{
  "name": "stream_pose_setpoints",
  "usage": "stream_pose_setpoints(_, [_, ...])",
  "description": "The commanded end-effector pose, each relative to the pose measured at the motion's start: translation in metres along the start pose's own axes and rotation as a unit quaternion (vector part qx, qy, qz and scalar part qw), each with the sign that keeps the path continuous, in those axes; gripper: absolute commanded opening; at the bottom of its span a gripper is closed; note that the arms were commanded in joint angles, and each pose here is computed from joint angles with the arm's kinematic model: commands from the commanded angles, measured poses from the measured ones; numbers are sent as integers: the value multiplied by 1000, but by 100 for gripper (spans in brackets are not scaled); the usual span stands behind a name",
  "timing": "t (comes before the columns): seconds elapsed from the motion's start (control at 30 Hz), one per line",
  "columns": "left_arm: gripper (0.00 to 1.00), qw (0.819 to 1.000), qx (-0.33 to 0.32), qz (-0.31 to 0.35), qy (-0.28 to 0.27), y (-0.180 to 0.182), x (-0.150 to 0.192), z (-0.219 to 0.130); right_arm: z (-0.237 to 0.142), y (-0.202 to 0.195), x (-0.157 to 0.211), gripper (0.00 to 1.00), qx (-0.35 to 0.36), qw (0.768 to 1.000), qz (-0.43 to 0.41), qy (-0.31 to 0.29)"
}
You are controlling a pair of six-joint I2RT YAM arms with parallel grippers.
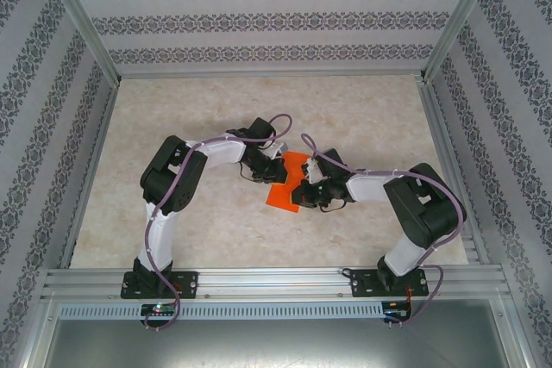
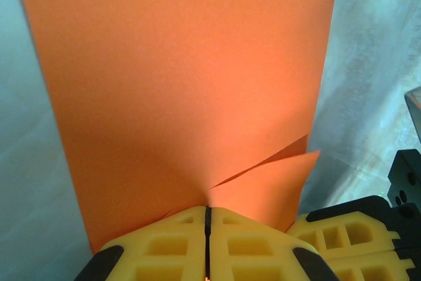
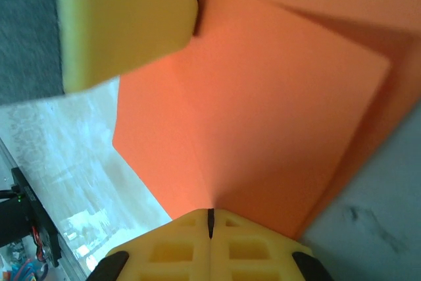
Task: Fold a paper plane with a square sheet of paper (pick it up from the middle)
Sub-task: Fold the triangle a second time at the center of the table.
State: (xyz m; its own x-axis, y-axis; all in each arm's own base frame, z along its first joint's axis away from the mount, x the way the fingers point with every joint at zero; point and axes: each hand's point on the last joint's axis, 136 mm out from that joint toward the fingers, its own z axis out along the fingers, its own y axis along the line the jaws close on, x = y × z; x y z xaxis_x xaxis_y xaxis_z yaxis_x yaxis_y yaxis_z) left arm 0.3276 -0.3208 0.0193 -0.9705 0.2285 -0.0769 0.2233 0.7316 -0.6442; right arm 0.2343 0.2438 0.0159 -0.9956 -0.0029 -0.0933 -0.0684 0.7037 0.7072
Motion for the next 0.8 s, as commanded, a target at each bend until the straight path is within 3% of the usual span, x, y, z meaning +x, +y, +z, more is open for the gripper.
stream_pose_setpoints(0.0, [9, 998, -52, -12, 24, 34, 13, 20, -5, -20, 21, 5, 29, 999, 24, 15])
stream_pose_setpoints(0.27, [9, 998, -52, -7, 26, 32, 13, 17, -25, -18, 33, 5, 39, 999, 21, 9])
stream_pose_setpoints(0.5, [10, 999, -44, -6, 23, 29, 13, 17, -51, 23, -23, 5, -10, 998, -6, -55])
stream_pose_setpoints(0.77, [9, 999, -40, -3, 18, 26, 13, 14, -30, 18, -64, 5, 5, 998, -13, -54])
